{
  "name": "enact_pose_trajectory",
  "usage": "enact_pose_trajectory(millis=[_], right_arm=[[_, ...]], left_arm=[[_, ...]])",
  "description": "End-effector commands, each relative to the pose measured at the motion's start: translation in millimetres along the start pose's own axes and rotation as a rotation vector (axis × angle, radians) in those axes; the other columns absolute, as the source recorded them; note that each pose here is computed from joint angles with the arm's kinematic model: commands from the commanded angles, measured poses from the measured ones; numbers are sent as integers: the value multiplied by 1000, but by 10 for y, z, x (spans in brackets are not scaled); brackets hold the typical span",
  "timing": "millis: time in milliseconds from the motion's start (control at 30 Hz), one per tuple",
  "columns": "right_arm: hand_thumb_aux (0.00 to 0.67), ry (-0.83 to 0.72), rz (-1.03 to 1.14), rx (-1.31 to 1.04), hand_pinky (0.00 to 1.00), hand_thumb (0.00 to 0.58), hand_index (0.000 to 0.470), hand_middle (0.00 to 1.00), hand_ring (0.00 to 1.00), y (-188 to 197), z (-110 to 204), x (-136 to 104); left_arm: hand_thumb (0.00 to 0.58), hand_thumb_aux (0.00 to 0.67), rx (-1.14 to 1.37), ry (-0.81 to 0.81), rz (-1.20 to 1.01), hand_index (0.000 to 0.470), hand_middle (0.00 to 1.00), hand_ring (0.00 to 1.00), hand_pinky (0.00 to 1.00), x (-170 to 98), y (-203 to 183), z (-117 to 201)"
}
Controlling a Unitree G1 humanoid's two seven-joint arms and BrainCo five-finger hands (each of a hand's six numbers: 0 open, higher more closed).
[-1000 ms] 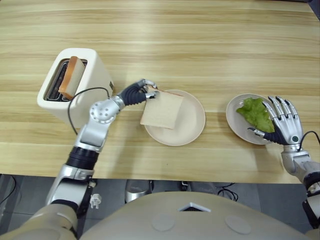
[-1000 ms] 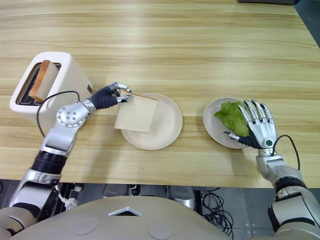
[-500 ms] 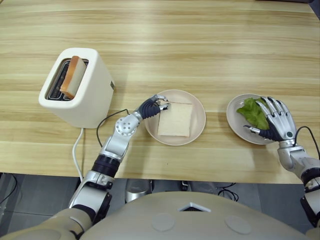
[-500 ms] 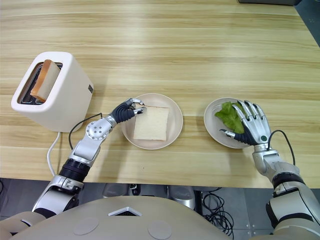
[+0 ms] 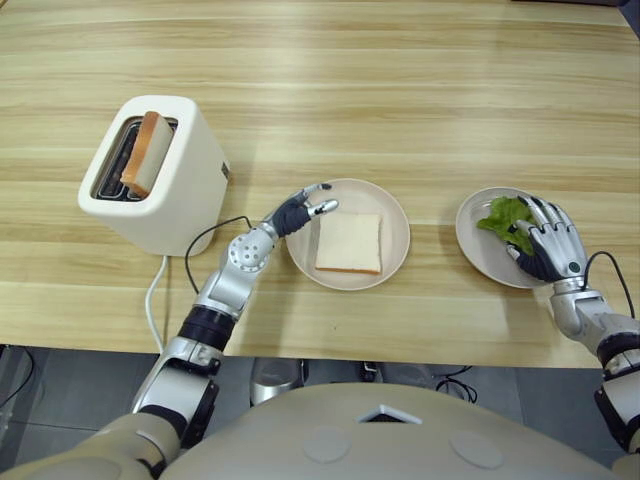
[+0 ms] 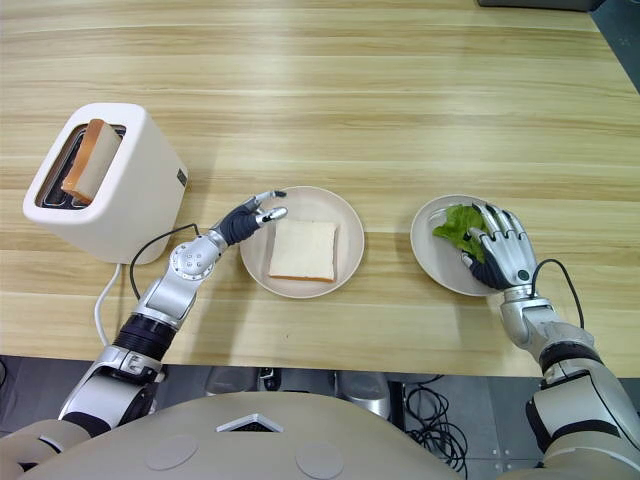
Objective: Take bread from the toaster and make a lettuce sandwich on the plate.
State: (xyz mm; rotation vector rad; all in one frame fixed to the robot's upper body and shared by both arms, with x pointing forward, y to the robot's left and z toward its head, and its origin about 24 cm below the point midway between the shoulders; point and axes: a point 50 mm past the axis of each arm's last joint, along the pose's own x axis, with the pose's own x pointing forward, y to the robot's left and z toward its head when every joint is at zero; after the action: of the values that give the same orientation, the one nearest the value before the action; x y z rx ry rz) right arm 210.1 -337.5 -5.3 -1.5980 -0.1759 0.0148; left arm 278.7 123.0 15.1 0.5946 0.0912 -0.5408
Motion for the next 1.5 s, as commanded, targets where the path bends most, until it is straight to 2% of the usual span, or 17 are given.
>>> enact_pose_trajectory(millis=[33, 100, 167, 200, 333, 367, 400, 733, 967, 1233, 1467, 1500], right_arm=[[583, -9, 4, 9, 0, 570, 400, 0, 0, 21, 36, 21], [620, -24, -17, 12, 0, 577, 426, 0, 0, 3, 61, 60], [620, -38, -46, 14, 0, 577, 426, 0, 0, -31, 76, 101], [670, -43, -59, 15, 0, 580, 460, 0, 0, -47, 80, 118], [670, -63, -128, 29, 0, 580, 460, 0, 0, -152, 84, 191], [670, -69, -159, 45, 451, 580, 460, 451, 451, -202, 87, 221], [670, -74, -188, 64, 1000, 580, 460, 1000, 1000, -253, 90, 251], [670, -185, -335, 172, 1000, 580, 460, 1000, 1000, -578, 316, 512], [670, -405, -427, 256, 1000, 580, 460, 1000, 1000, -845, 865, 772], [670, -604, -439, 306, 1000, 580, 460, 1000, 1000, -944, 1458, 1100], [670, -739, -330, 183, 1000, 580, 460, 1000, 1000, -673, 1911, 1328], [670, -751, -317, 170, 1000, 580, 460, 1000, 1000, -633, 1953, 1339]], left_arm=[[0, 0, 13, 26, -16, 0, 1000, 1000, 1000, 6, -36, -75], [0, 0, 16, 25, -22, 0, 1000, 1000, 1000, 10, -51, -88], [0, 0, 16, 23, -26, 0, 1000, 1000, 1000, 15, -59, -93], [0, 0, 16, 21, -25, 0, 1000, 1000, 1000, 17, -60, -94], [0, 0, 19, 9, -13, 0, 1000, 1000, 1000, 21, -29, -80], [0, 0, 20, 0, 1, 0, 1000, 1000, 1000, 17, 3, -64], [0, 0, 25, -10, 18, 0, 1000, 1000, 1000, 12, 40, -45], [0, 0, 68, -107, 186, 0, 1000, 1000, 1000, -83, 397, 183], [0, 0, 133, -223, 298, 0, 1000, 1000, 1000, -240, 609, 484], [0, 0, 224, -414, 526, 0, 969, 969, 969, -677, 1120, 1048], [0, 0, 331, -408, 712, 0, 945, 945, 945, -1119, 1469, 1156], [0, 0, 331, -407, 724, 0, 914, 914, 914, -1175, 1496, 1161]])
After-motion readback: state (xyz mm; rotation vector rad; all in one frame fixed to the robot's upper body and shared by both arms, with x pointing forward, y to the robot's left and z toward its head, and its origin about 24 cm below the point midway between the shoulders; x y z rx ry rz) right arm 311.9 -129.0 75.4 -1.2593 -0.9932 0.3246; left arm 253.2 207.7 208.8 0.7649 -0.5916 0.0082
